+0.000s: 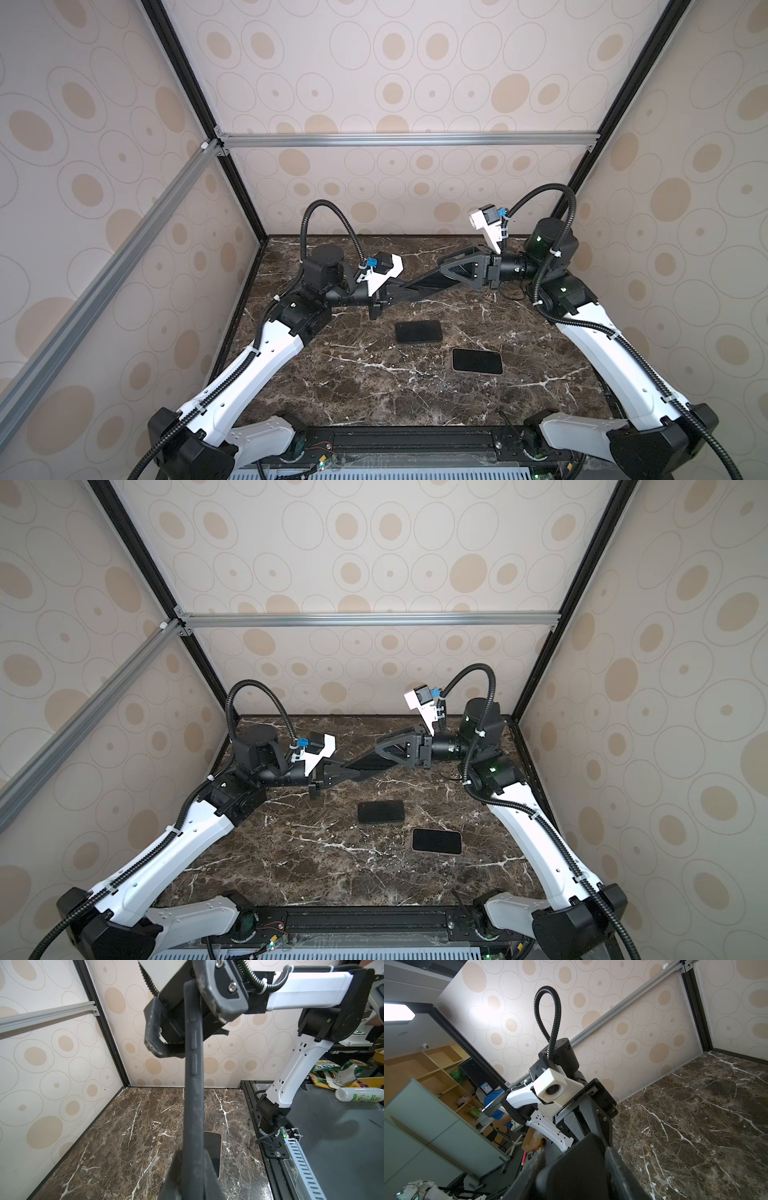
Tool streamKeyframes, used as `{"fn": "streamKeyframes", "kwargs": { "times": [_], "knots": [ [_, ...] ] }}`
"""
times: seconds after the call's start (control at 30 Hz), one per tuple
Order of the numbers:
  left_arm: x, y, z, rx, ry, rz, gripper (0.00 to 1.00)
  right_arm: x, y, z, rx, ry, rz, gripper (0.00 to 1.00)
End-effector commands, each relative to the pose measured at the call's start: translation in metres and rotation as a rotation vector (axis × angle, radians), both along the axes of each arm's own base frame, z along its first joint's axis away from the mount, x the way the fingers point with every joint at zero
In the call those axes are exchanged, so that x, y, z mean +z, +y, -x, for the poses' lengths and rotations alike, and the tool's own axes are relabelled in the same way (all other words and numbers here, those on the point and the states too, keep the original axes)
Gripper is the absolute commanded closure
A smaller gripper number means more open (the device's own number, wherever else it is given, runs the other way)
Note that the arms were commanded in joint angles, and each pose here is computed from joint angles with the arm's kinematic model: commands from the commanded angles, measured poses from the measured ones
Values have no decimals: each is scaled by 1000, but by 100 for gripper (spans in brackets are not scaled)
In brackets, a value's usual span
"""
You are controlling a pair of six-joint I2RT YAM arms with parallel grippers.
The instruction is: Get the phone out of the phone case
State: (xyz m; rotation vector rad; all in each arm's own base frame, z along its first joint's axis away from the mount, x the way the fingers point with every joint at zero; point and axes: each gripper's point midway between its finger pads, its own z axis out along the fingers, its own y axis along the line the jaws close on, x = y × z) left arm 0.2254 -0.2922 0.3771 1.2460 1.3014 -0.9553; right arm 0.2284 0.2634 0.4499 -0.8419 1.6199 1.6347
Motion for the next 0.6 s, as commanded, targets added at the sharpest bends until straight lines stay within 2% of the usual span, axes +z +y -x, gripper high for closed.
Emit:
{"fn": "streamKeyframes", "kwargs": {
  "times": [0.0, 0.17, 0.2, 0.3, 0.33, 0.43, 0.57],
  "knots": [
    [20, 4, -1, 32, -150, 8, 100, 5, 1, -13, -65, 109, -16, 51],
    [18, 5, -3, 41, -150, -1, 100, 0, 2, -19, -92, 152, -6, 50],
    [18, 5, -3, 44, -152, -2, 100, 2, 1, -20, -97, 150, -13, 47],
    [16, 5, -4, 46, -149, -3, 100, 14, -1, -22, -123, 108, -44, 29],
    [16, 5, -4, 45, -148, 0, 100, 19, -2, -22, -140, 79, -59, 28],
    [14, 5, -3, 42, -139, 11, 100, 38, -12, -23, -232, -29, -106, 25],
    [22, 5, 4, 23, -109, 85, 100, 40, -37, -35, -475, -150, -93, 23]
  ]
}}
